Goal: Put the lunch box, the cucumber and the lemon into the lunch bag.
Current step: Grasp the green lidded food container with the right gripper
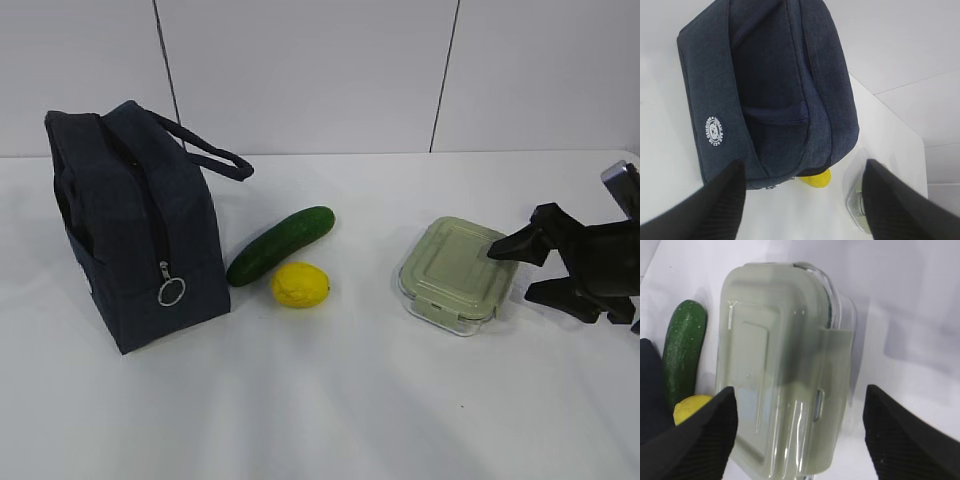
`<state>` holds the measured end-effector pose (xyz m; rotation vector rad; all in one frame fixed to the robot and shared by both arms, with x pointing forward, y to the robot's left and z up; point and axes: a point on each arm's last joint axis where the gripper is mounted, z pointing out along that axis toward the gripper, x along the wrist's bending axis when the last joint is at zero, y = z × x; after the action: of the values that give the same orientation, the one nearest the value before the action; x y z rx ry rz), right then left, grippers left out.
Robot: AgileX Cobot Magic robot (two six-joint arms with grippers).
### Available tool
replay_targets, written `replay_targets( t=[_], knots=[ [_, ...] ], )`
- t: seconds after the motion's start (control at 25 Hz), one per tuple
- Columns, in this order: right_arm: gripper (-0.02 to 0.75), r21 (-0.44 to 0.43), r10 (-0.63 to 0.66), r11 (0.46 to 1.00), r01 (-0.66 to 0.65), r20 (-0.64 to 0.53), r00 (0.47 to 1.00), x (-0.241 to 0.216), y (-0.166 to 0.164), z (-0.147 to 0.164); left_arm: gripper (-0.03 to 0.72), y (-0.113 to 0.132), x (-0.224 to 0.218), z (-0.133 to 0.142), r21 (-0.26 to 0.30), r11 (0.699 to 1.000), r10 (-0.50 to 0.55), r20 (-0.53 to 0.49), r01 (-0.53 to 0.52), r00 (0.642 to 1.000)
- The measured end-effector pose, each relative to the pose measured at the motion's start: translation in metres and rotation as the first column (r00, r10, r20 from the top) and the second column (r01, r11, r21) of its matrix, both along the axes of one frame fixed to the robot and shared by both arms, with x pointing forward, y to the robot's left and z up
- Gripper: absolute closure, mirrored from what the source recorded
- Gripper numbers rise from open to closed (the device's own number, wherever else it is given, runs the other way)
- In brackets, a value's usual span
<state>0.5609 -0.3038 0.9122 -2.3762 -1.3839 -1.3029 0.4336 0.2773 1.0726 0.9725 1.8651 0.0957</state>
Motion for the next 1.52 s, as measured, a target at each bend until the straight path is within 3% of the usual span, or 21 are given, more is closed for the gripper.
replay_targets(
  t=[0.2, 0.52, 1.52],
  knots=[
    [0.147, 0.022, 0.027, 0.999, -0.028, 0.048, 0.998, -0.001, -0.005, 0.0, 0.16, 0.0, 0.0, 0.0, 0.0, 1.0, 0.003, 0.003, -0.003, 1.0],
    [0.148, 0.101, 0.093, 0.99, -0.094, 0.014, 0.996, -0.002, 0.0, -0.024, 0.159, 0.0, 0.0, 0.0, -0.001, 1.0, 0.004, 0.003, -0.004, 1.0],
    [0.148, 0.067, 0.115, 0.99, -0.122, 0.094, 0.989, 0.009, -0.01, -0.018, 0.158, 0.0, 0.0, 0.0, -0.003, 1.0, 0.004, 0.003, -0.004, 1.0]
  ],
)
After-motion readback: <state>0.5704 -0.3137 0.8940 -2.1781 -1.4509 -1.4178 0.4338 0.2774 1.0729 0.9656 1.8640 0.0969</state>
